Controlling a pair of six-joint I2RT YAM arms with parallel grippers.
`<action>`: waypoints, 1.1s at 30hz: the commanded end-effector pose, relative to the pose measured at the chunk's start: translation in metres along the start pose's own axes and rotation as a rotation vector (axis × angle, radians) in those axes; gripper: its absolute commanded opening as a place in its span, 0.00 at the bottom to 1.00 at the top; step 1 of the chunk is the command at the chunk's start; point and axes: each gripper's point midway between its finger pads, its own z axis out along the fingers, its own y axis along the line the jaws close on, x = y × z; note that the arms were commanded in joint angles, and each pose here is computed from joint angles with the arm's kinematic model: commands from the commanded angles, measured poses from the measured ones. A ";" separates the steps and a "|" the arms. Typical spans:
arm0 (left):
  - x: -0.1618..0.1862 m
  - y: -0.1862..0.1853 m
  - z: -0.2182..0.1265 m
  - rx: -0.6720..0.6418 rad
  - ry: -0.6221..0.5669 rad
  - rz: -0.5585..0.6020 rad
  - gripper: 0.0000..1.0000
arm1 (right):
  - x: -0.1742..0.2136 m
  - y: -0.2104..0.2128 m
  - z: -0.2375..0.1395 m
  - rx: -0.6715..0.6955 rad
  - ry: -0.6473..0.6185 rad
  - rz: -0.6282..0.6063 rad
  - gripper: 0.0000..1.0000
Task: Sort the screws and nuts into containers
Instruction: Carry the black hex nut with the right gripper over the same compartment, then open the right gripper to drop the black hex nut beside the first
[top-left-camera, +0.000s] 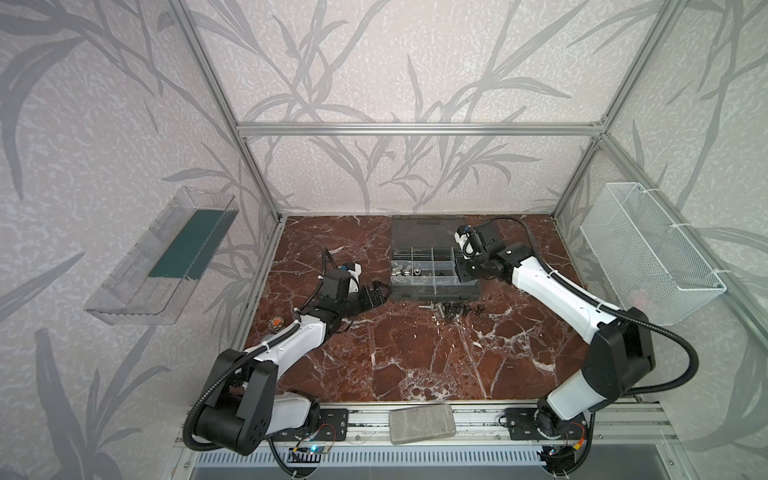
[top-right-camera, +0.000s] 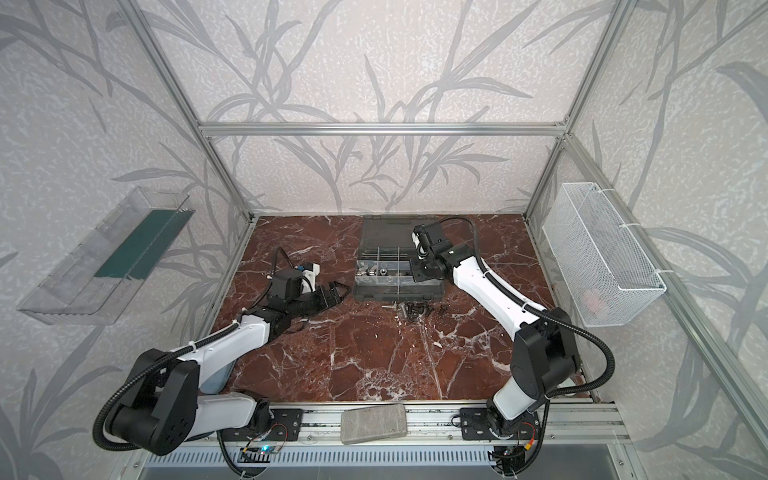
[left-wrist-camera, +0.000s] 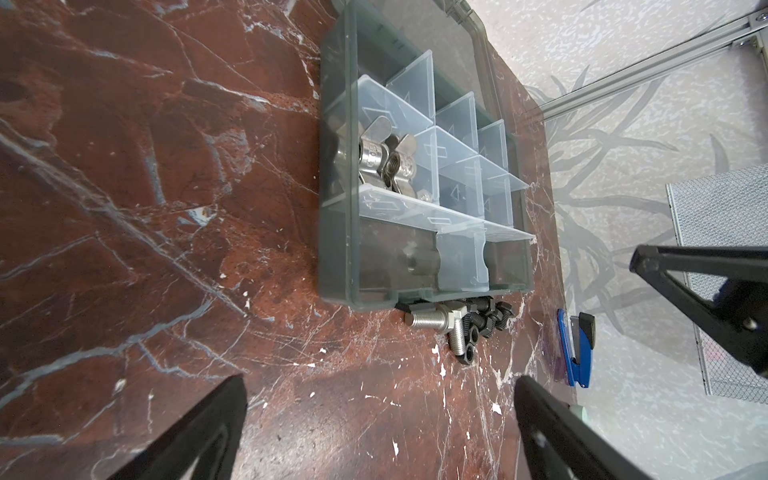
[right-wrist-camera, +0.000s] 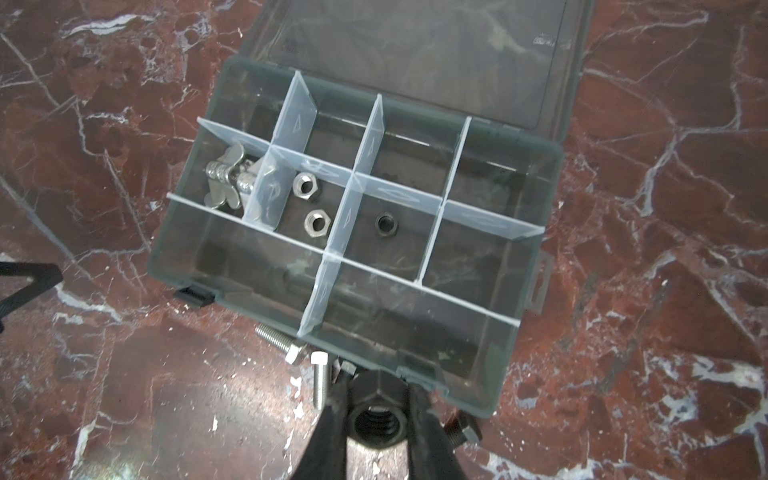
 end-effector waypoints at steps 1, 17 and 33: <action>-0.001 -0.004 -0.002 0.029 -0.009 -0.016 0.98 | -0.019 -0.001 0.009 0.004 -0.024 -0.022 0.00; 0.003 -0.003 -0.007 0.027 -0.011 -0.032 0.98 | -0.026 -0.008 0.095 -0.061 0.115 0.031 0.01; 0.002 -0.001 -0.007 0.013 -0.014 -0.028 0.98 | -0.009 -0.010 0.112 -0.055 0.177 0.033 0.15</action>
